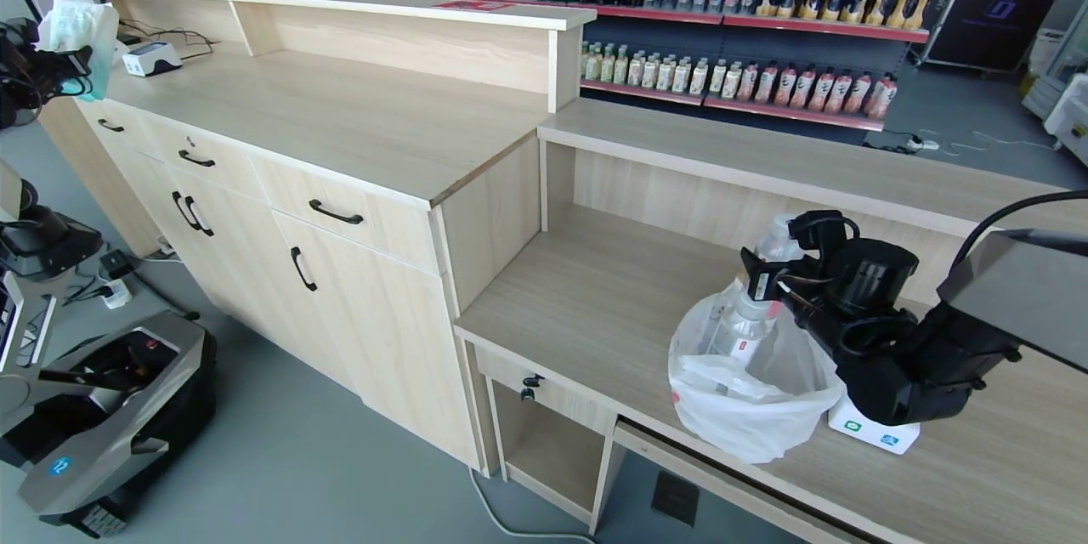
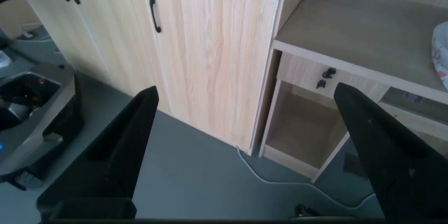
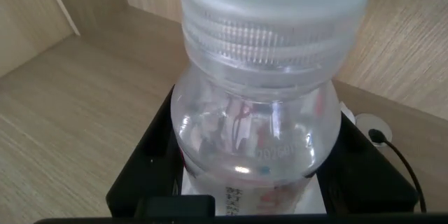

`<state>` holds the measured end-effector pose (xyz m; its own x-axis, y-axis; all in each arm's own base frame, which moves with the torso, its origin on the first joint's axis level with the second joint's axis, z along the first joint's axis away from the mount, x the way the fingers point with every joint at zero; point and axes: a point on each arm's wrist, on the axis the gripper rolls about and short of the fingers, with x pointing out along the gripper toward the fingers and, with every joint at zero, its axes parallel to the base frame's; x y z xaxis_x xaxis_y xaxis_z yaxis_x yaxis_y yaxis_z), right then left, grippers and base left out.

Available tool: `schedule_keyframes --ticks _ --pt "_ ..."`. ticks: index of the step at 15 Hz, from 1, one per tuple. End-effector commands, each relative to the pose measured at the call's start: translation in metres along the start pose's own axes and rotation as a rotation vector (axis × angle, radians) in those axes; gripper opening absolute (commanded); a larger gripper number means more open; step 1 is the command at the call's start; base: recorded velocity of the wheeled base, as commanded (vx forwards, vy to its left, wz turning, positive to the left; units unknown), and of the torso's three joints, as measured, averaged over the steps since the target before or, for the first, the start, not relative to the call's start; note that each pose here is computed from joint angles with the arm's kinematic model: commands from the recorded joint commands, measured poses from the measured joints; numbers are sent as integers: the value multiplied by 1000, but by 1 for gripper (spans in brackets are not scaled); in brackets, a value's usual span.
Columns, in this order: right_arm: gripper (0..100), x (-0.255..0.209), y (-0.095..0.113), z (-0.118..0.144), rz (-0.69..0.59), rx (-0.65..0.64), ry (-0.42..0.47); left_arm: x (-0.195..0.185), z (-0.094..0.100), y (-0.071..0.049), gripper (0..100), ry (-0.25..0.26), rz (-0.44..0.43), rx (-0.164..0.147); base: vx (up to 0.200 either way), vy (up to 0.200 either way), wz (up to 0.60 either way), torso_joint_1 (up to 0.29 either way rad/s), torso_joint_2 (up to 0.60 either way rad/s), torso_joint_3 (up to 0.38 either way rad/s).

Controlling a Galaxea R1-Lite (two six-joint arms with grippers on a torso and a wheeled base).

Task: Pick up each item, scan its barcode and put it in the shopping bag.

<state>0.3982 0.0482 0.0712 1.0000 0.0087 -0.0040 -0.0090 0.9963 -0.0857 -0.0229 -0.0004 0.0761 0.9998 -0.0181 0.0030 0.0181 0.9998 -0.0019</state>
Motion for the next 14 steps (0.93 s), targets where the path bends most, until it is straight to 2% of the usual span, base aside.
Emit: schedule_keyframes --ticks 1,7,14 --pt "0 -3 -1 14 6 9 -47 0 0 0 100 0 0 0 0 0 0 0 0 0" --pt "0 -13 -1 39 44 25 -59 0 0 0 100 1 0 0 0 0 0 0 0 0" --pt "0 -23 -5 45 50 13 -51 0 0 0 100 0 0 0 0 0 0 0 0 0"
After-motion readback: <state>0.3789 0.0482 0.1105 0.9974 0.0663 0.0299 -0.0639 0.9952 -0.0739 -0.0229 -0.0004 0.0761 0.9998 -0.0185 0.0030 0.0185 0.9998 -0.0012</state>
